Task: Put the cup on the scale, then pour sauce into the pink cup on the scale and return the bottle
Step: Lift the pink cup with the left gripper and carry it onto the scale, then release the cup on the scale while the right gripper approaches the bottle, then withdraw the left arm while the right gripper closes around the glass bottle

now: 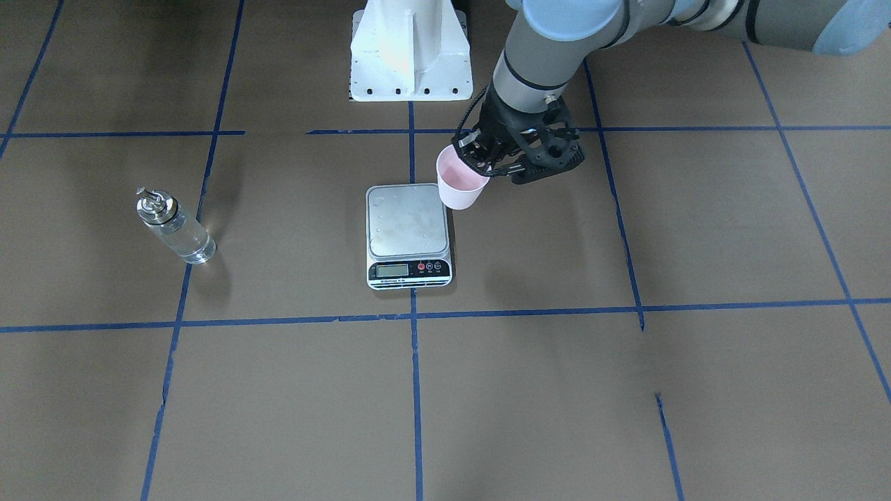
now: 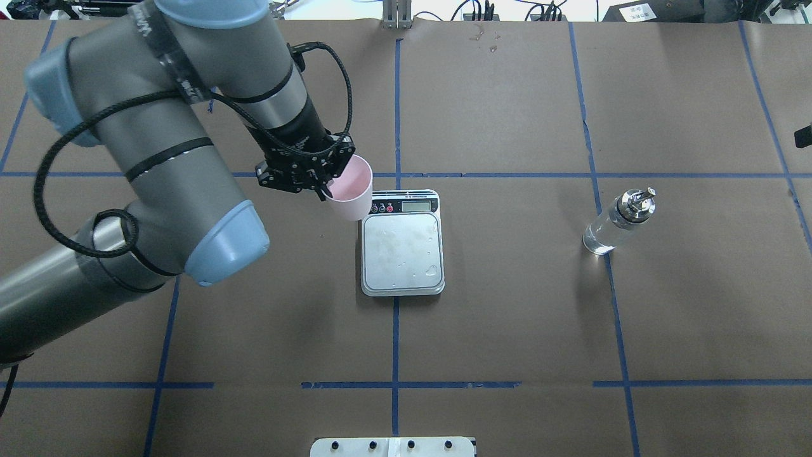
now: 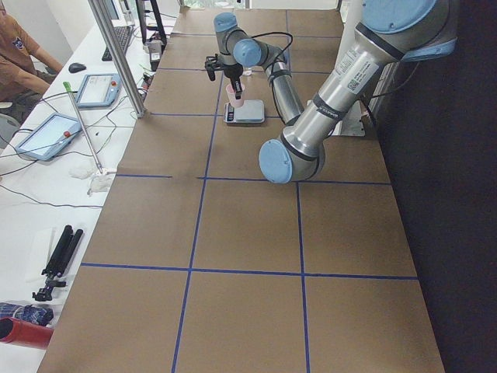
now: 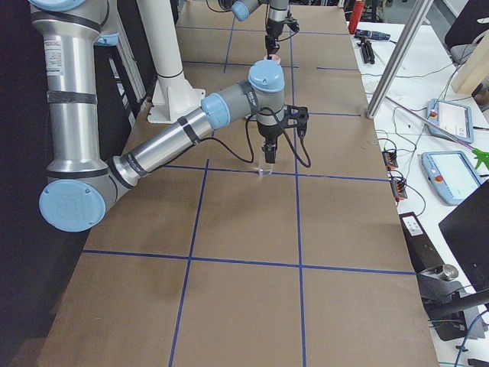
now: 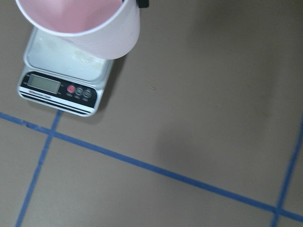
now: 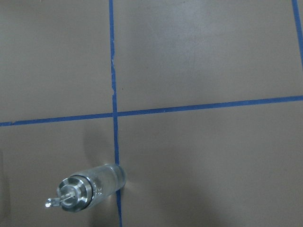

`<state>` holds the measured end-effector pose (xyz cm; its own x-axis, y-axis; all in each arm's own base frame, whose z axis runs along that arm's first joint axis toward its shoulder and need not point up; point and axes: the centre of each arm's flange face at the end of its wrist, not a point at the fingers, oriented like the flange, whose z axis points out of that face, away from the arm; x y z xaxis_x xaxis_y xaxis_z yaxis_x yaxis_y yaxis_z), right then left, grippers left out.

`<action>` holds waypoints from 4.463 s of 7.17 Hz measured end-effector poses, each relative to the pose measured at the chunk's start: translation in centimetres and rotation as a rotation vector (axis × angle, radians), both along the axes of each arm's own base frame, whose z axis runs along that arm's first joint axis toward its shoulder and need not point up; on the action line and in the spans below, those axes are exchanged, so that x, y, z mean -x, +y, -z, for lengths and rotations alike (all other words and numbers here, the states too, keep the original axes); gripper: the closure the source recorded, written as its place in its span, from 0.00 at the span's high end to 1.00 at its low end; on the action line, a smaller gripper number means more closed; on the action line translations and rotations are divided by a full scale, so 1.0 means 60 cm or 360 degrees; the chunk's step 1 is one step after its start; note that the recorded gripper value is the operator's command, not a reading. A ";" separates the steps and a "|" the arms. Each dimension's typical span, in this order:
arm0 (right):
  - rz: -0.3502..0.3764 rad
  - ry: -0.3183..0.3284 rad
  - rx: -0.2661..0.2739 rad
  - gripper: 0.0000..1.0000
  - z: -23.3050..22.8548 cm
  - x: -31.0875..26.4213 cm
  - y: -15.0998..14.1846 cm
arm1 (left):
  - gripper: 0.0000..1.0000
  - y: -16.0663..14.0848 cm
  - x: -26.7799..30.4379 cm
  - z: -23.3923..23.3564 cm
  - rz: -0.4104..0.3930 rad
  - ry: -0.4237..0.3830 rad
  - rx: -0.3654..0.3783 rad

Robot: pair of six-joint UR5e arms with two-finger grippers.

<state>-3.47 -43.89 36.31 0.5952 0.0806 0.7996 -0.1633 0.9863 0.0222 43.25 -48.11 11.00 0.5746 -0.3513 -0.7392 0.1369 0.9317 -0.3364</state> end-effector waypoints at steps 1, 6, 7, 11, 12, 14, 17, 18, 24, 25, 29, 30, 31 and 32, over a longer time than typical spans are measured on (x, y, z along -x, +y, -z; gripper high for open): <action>-0.0001 -0.0017 -0.0014 1.00 0.042 0.010 0.022 | 0.00 0.008 -0.047 0.007 0.0012 0.0000 0.0016; -0.0032 -0.0027 -0.0049 1.00 0.142 0.073 0.088 | 0.00 0.051 -0.191 -0.032 0.0066 0.0009 0.0009; -0.0034 -0.0017 -0.0051 1.00 0.146 0.082 0.092 | 0.00 0.052 -0.203 -0.038 0.0064 0.0013 0.0004; -0.0030 0.0007 -0.0052 1.00 0.151 0.103 0.099 | 0.81 0.044 -0.223 -0.058 0.0054 0.0015 -0.0007; -0.0029 0.0005 -0.0047 1.00 0.152 0.105 0.100 | 1.00 0.044 -0.223 -0.060 0.0049 0.0013 -0.0012; -0.0024 0.0004 -0.0034 1.00 0.154 0.115 0.106 | 1.00 0.043 -0.215 -0.051 0.0046 0.0030 -0.0035; -0.0021 0.0079 -0.0023 0.99 0.155 0.165 0.132 | 1.00 0.017 -0.169 -0.027 0.0089 0.0065 -0.0068; -0.0015 0.0100 -0.0032 0.99 0.155 0.172 0.148 | 1.00 0.004 -0.149 -0.020 0.0079 0.0069 -0.0083; -0.0116 0.0138 -0.0249 1.00 0.091 0.228 0.230 | 1.00 -0.054 -0.025 0.008 0.0090 0.0106 -0.0120; -0.0141 0.0133 -0.0307 1.00 0.063 0.236 0.230 | 1.00 -0.051 -0.007 0.006 0.0083 0.0090 -0.0136; -0.0265 0.0126 -0.0552 1.00 -0.029 0.325 0.228 | 1.00 -0.015 0.104 -0.023 0.0023 0.0015 -0.0256; -0.0306 0.0134 -0.0596 1.00 -0.044 0.339 0.231 | 1.00 -0.011 0.117 -0.029 0.0022 0.0014 -0.0271; -0.0357 0.0154 -0.0631 1.00 -0.053 0.356 0.238 | 1.00 -0.003 0.129 -0.037 0.0020 0.0016 -0.0284; -0.0397 0.0179 -0.0663 1.00 -0.063 0.375 0.244 | 1.00 0.003 0.138 -0.047 -0.0002 0.0009 -0.0310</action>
